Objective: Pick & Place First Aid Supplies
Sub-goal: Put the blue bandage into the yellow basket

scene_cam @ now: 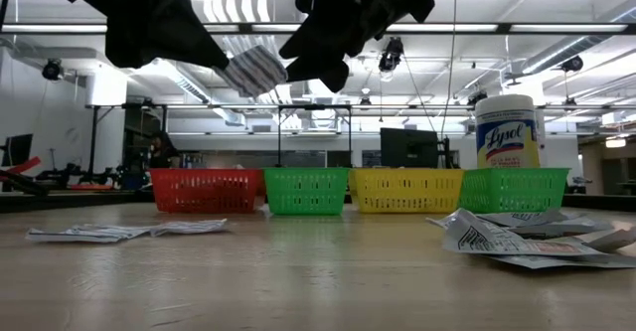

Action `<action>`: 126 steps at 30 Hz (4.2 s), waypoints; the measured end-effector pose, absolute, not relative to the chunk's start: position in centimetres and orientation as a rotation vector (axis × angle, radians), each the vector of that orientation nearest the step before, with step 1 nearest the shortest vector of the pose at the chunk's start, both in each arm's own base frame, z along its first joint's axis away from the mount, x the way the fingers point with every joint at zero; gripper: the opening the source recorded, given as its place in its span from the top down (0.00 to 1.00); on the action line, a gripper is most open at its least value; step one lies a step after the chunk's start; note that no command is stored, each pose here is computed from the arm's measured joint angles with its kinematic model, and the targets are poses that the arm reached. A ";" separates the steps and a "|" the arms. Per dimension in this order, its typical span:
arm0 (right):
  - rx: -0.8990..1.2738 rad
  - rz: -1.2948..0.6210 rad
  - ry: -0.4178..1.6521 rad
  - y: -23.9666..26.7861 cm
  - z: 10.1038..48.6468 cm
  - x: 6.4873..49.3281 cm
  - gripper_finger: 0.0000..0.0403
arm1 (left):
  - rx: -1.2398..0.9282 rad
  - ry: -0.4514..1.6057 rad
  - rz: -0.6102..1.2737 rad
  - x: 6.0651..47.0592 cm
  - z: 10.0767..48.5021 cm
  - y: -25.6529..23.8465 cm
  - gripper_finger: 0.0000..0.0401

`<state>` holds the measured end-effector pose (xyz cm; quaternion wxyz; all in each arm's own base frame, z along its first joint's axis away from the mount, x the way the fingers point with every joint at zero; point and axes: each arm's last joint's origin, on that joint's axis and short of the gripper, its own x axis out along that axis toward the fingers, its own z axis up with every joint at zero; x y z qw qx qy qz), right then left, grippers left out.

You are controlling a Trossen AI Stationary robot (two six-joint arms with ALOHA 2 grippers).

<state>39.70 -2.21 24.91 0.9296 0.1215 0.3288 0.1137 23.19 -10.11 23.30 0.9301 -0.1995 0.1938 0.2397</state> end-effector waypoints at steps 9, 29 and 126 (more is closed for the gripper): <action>0.261 0.225 0.658 -2.2 25.0 39.8 0.51 | -0.411 0.393 0.489 23.2 23.3 -10.1 1.00; 0.255 0.216 0.651 -2.4 23.1 41.3 0.51 | -0.401 0.384 0.478 23.3 23.5 -10.2 1.00; 0.772 -0.534 1.083 -11.6 22.5 29.8 0.98 | -0.324 0.520 0.571 17.9 19.0 -8.4 0.62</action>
